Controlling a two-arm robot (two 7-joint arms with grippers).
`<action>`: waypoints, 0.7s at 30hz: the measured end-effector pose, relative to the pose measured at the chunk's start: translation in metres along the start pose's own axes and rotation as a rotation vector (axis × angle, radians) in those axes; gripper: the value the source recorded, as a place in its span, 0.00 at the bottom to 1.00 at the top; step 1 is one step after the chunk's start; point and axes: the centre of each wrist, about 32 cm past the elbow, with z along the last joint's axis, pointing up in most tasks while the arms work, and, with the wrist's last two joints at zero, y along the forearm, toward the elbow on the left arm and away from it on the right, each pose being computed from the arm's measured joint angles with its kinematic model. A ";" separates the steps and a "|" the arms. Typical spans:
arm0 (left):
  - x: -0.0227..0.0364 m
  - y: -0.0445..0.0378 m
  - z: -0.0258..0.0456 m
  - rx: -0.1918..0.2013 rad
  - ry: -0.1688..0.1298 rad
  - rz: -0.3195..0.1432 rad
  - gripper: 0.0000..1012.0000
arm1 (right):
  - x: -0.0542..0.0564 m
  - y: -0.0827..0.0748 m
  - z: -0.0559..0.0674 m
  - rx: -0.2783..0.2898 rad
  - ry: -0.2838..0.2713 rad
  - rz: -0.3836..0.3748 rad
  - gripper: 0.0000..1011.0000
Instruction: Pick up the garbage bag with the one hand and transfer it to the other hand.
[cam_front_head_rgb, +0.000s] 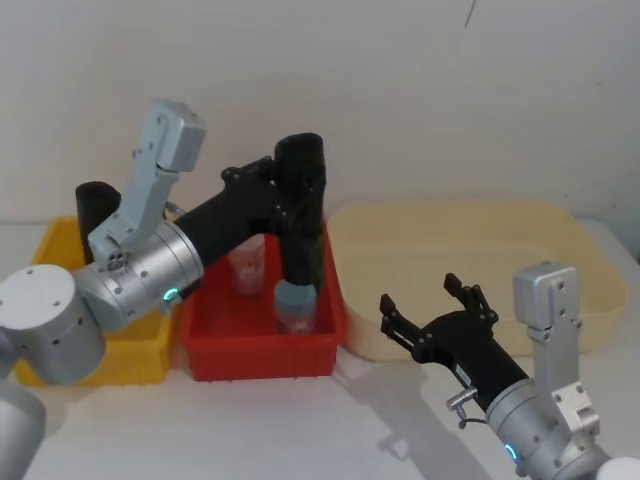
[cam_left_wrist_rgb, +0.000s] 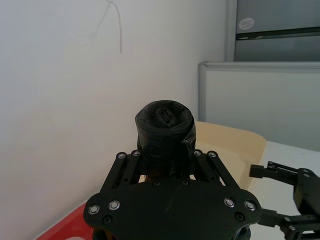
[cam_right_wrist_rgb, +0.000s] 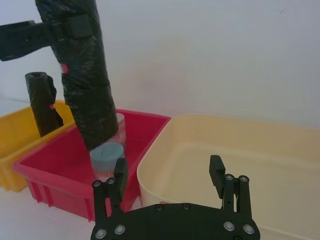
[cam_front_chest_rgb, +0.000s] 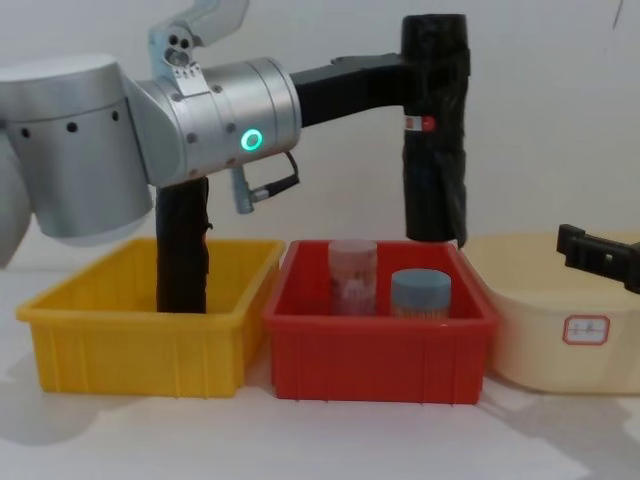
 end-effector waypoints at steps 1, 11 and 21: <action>0.0000 0.0000 0.0000 0.000 0.000 0.000 0.37 | 0.000 0.000 0.000 0.000 0.000 0.000 0.99; -0.0009 -0.0098 -0.0068 -0.008 0.035 -0.041 0.37 | 0.000 0.000 0.000 0.000 0.000 0.000 0.99; -0.0013 -0.0135 -0.0096 -0.011 0.049 -0.057 0.37 | -0.002 0.000 0.002 0.016 -0.010 0.009 0.99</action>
